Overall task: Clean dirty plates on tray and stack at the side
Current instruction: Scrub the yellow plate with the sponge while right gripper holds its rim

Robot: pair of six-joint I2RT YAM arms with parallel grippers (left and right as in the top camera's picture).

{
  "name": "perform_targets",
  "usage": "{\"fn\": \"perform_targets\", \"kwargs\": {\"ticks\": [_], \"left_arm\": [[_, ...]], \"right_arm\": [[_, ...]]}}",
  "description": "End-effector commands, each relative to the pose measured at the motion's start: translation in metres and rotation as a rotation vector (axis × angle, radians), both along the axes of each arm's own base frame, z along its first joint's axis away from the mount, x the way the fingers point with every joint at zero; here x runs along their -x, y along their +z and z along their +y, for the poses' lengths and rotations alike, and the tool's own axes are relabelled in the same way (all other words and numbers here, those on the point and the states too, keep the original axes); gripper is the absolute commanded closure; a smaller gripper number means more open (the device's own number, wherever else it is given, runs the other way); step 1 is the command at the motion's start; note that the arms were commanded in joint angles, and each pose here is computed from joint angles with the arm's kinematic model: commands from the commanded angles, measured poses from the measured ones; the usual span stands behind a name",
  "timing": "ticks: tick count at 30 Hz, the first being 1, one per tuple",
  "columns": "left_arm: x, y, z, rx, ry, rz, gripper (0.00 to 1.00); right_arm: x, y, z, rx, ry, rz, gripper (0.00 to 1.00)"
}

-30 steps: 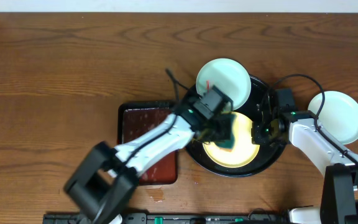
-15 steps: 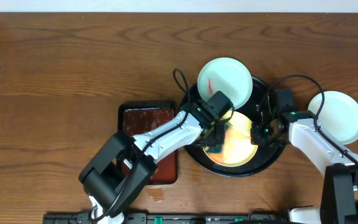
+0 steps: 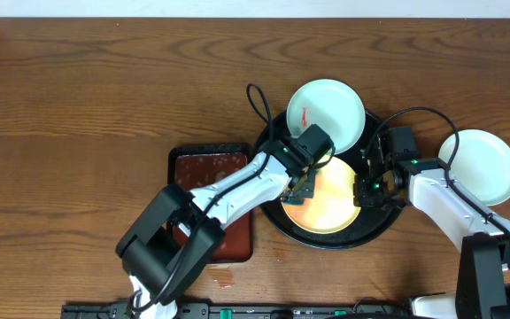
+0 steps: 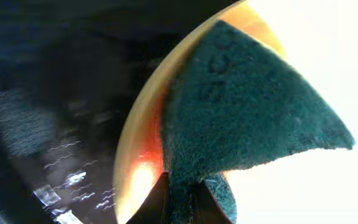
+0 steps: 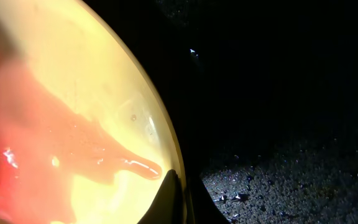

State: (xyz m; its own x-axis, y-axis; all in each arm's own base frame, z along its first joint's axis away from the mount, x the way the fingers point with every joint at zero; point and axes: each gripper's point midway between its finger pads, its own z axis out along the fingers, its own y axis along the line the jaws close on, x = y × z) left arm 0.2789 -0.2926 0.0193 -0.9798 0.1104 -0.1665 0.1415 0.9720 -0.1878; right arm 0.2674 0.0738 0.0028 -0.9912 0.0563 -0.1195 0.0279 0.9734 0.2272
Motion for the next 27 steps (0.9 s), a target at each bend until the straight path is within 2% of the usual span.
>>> {"fn": "perform_targets", "kwargs": {"ticks": [1, 4, 9, 13, 16, 20, 27], "left_arm": [[0.024, -0.02, -0.031, 0.172, -0.062, 0.186, 0.93], [0.043, -0.011, -0.059, 0.315, -0.126, 0.275, 0.93], [0.058, 0.004, -0.084, 0.438, -0.196, 0.325, 0.93], [0.069, 0.014, -0.096, 0.508, -0.241, 0.36, 0.92], [0.069, 0.015, -0.097, 0.511, -0.252, 0.355, 0.93], [0.057, -0.003, -0.077, 0.378, -0.192, 0.298, 0.92], [0.025, -0.036, 0.012, -0.059, -0.017, 0.156, 0.92]], "right_arm": [[0.004, -0.011, -0.017, 0.091, -0.023, 0.02, 0.99], [0.004, -0.011, -0.017, 0.091, -0.024, 0.02, 0.99], [0.004, -0.011, -0.018, 0.091, -0.024, 0.02, 0.99], [0.004, -0.011, -0.017, 0.091, -0.024, 0.02, 0.99], [0.004, -0.011, -0.017, 0.091, -0.024, 0.021, 0.99], [0.004, -0.011, -0.018, 0.092, -0.024, 0.021, 0.99], [0.007, -0.012, -0.018, 0.093, -0.023, 0.031, 0.99]]}}
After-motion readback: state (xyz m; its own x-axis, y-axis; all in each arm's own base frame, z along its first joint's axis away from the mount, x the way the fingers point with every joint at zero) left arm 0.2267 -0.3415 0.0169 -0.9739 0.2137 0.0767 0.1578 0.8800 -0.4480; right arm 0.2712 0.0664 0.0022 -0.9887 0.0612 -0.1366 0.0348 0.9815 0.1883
